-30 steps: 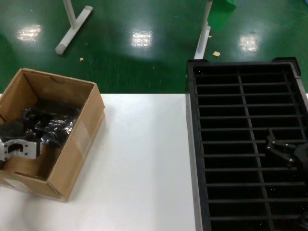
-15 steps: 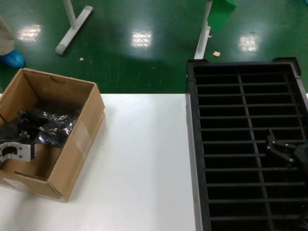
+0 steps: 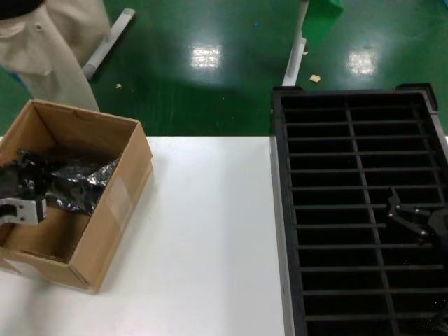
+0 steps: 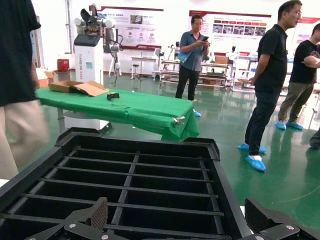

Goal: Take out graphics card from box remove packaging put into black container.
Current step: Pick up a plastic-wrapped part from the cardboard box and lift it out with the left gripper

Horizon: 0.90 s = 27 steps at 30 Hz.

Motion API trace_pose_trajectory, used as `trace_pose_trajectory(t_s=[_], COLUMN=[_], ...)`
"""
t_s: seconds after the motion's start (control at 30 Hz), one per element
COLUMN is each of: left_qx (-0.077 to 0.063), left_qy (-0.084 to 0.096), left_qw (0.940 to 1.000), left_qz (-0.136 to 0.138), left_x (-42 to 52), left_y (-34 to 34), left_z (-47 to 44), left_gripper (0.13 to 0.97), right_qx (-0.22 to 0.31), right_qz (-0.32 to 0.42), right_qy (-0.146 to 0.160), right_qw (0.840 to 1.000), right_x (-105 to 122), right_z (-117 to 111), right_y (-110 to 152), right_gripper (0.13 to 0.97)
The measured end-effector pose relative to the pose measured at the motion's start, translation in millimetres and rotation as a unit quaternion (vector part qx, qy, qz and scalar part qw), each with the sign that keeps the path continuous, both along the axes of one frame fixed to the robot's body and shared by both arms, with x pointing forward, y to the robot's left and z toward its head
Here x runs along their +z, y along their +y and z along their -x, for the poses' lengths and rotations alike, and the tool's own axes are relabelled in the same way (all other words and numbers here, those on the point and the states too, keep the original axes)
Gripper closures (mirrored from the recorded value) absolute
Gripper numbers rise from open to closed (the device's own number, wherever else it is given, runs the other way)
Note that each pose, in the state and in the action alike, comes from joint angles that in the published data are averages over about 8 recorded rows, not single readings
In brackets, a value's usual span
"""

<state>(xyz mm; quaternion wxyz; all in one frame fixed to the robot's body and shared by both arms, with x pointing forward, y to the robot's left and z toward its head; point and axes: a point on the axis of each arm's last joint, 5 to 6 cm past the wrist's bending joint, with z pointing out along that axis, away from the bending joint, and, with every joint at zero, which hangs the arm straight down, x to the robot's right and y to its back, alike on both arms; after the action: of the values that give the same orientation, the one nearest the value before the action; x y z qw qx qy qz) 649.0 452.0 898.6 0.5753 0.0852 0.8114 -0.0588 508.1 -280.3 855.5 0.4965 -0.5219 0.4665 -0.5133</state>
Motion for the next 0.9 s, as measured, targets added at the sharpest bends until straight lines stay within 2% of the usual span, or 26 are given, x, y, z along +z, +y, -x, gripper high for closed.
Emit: trace_pose_trajectory(t_s=[0.27, 0.5, 0.67, 0.9], left_qx=[0.001, -0.004, -0.012, -0.030], left_qy=[-0.012, -0.024, -0.031, -0.041], left_qw=[0.9998, 0.9995, 0.9990, 0.9975], left_qz=[0.013, 0.020, 0.030, 0.049], left_x=[22.0, 51.4, 75.2, 110.4], left_y=[6.3, 14.8, 20.5, 27.4], left_z=[16.6, 37.2, 54.8, 87.2], left_gripper=[0.955, 0.955, 0.955, 0.955], right_qx=[0.000, 0.000, 0.000, 0.000], right_qz=[0.000, 0.000, 0.000, 0.000], right_qy=[0.000, 0.000, 0.000, 0.000], right_qw=[1.000, 1.000, 1.000, 1.000], right_x=[0.0, 0.0, 0.0, 0.0], right_z=[0.0, 0.0, 0.0, 0.0], right_y=[0.0, 0.0, 0.0, 0.0], right_gripper=[0.130, 0.130, 0.130, 0.130])
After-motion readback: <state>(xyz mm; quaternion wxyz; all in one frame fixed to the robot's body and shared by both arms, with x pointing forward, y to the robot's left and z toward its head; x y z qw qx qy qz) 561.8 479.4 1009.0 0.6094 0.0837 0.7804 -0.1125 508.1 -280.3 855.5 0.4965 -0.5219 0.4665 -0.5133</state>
